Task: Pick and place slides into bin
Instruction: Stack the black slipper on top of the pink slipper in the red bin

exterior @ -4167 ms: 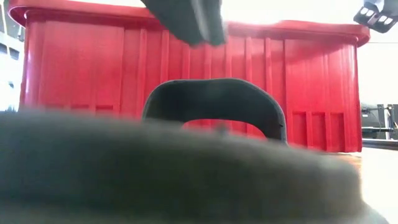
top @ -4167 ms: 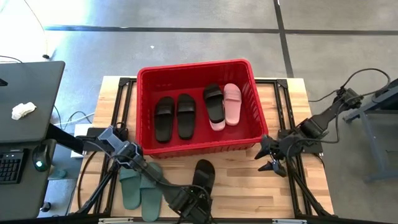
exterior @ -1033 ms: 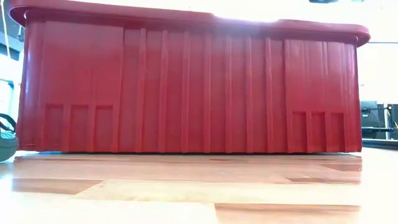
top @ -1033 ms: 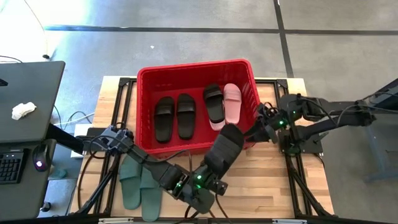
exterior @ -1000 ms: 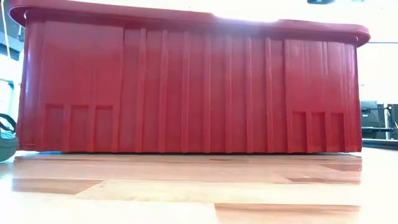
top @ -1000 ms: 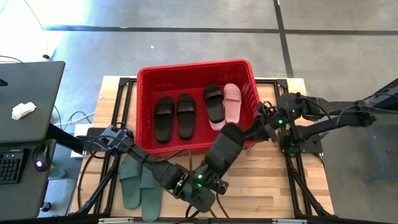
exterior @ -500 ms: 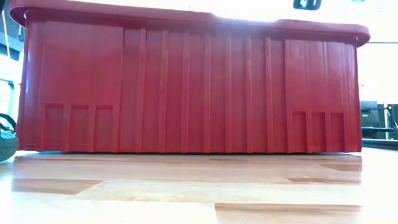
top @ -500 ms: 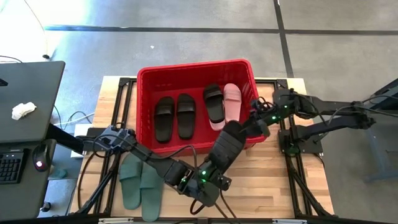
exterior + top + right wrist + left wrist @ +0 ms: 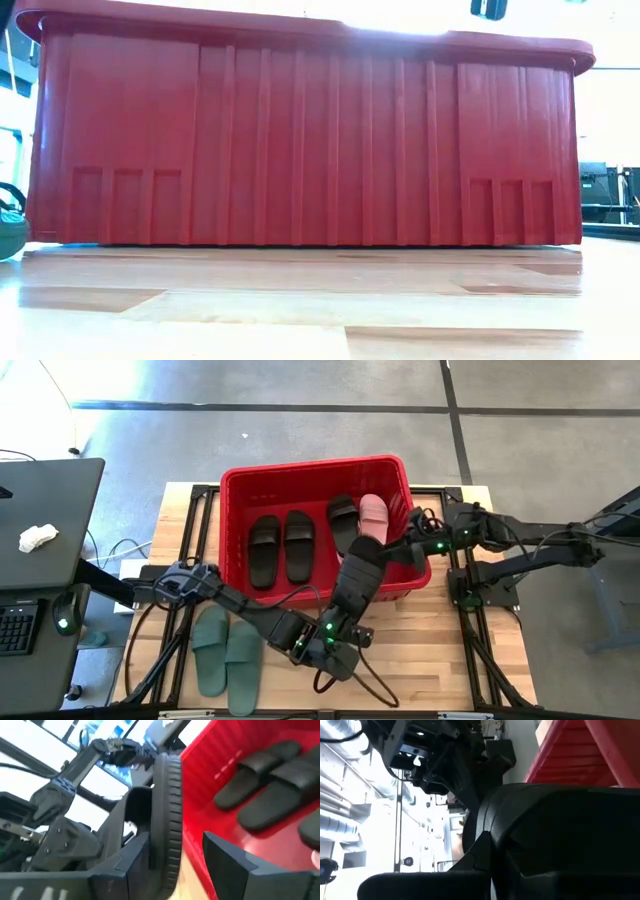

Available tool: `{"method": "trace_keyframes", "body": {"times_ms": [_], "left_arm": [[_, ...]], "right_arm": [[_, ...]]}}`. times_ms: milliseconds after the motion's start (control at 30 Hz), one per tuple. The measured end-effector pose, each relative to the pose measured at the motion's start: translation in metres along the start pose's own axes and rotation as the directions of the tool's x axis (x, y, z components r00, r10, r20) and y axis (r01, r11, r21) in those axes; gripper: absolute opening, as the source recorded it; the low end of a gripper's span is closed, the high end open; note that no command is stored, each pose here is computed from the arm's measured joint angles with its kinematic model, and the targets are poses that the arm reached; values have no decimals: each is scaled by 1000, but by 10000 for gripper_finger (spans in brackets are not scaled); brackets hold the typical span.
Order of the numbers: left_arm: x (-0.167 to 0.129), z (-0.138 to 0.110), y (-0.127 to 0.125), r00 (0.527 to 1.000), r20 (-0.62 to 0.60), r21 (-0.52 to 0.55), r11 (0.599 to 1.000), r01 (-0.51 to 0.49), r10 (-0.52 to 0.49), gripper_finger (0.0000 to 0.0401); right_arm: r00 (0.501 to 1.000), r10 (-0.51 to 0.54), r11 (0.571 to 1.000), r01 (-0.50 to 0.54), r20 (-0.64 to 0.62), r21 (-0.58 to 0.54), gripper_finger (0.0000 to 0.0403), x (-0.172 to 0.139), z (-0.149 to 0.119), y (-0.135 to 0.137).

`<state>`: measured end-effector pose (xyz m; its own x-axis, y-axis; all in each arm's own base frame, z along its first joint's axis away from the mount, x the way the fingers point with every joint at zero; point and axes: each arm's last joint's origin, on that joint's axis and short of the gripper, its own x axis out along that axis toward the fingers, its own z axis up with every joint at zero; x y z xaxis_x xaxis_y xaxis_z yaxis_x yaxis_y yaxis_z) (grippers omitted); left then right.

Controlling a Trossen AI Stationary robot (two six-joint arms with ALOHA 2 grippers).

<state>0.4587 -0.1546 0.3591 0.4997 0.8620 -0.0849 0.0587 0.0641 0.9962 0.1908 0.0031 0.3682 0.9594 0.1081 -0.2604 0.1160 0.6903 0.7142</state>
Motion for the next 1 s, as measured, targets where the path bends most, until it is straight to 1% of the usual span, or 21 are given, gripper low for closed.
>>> {"method": "trace_keyframes", "body": {"times_ms": [100, 233, 333, 400, 500, 667, 767, 833, 1000], "left_arm": [[7, -1, 1, 1000, -14, -3, 1000, 0, 0, 0], [17, -4, 1, 999, -35, -13, 1000, 1, -1, 0], [22, -5, 2, 999, -44, -15, 1000, 1, -1, 0], [24, -6, 2, 999, -50, -14, 1000, 1, -1, 0], [24, -6, 2, 999, -53, -16, 1000, -1, 0, 0], [28, -7, 3, 998, -69, -24, 1000, -6, 4, 0], [30, -7, 3, 997, -72, -32, 999, -6, 3, 0], [30, -7, 2, 998, -56, -37, 999, 3, -5, 0], [30, -6, 2, 999, -23, -70, 997, 22, -24, 6]], "right_arm": [[1000, 10, 1000, -10, 20, -2, 173, 2, 2, 1], [1000, 2, 1000, -2, 13, -1, 184, 11, 2, 0], [999, -37, 999, 37, 29, -5, 192, 18, 2, -3], [997, -65, 997, 67, 45, -35, 194, 20, 2, -5], [995, -59, 997, 62, 81, -38, 194, 20, 4, -3], [993, -65, 997, 67, 96, -23, 183, 20, 5, -3], [993, -68, 997, 72, 101, -39, 165, 20, 5, -3], [993, -67, 996, 72, 100, -50, 143, 20, 5, -3], [992, -74, 994, 81, 99, -78, 63, 20, 5, -3]]}}
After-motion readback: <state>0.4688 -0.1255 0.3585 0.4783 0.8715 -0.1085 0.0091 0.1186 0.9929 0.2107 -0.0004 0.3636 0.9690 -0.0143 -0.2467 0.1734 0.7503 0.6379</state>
